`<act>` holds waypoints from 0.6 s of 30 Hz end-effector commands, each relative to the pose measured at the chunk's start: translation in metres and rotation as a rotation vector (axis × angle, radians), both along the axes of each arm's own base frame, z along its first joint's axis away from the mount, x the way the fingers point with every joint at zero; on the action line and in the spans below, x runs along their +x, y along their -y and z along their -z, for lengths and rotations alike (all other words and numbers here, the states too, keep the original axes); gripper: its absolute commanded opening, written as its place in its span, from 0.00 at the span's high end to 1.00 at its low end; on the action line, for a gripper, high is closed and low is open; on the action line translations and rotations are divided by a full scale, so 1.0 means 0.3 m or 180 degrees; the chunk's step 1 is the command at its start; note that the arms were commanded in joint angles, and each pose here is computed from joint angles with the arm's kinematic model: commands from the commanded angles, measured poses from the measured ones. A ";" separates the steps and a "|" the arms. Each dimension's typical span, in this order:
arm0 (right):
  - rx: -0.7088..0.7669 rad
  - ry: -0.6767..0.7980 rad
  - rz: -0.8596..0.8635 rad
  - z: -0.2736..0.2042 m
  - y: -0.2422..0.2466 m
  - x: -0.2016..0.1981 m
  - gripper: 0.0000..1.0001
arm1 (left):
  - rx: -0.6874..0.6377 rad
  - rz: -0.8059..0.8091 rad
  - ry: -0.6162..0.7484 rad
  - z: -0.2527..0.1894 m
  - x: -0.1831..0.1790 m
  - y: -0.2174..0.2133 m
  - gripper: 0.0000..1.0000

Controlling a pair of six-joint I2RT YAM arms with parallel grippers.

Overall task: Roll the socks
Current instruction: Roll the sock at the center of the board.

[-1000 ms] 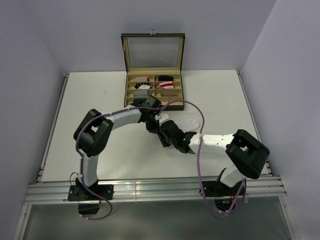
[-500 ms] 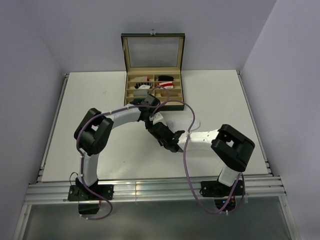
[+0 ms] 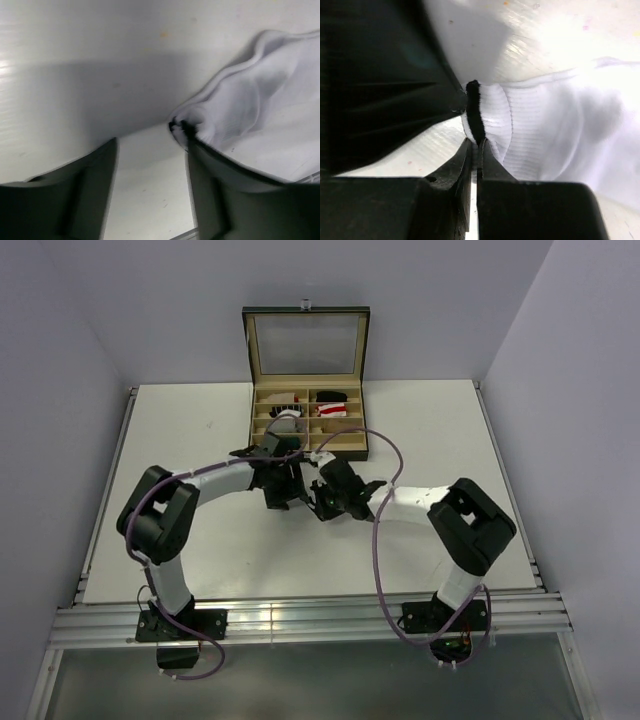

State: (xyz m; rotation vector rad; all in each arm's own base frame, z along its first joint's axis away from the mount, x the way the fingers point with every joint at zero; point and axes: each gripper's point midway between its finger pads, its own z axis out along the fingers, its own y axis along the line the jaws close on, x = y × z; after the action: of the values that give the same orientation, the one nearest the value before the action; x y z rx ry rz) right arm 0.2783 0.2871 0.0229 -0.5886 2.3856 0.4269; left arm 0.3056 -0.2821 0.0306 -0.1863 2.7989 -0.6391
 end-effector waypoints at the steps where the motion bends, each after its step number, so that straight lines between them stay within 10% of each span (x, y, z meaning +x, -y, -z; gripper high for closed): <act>1: 0.0506 -0.1053 -0.0329 0.066 0.000 -0.162 1.00 | -0.0175 -0.0396 0.0305 -0.104 0.060 -0.046 0.30; 18: 0.2159 -0.2295 0.0228 0.097 0.077 -0.153 1.00 | -0.0589 -0.0377 0.0291 -0.127 -0.032 0.059 0.27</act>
State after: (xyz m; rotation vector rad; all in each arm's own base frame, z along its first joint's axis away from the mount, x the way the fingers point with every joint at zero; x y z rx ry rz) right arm 0.2519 0.2783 0.0208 -0.1770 2.5006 1.5408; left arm 0.2989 -0.2799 0.0676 -0.3746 2.6214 -0.7892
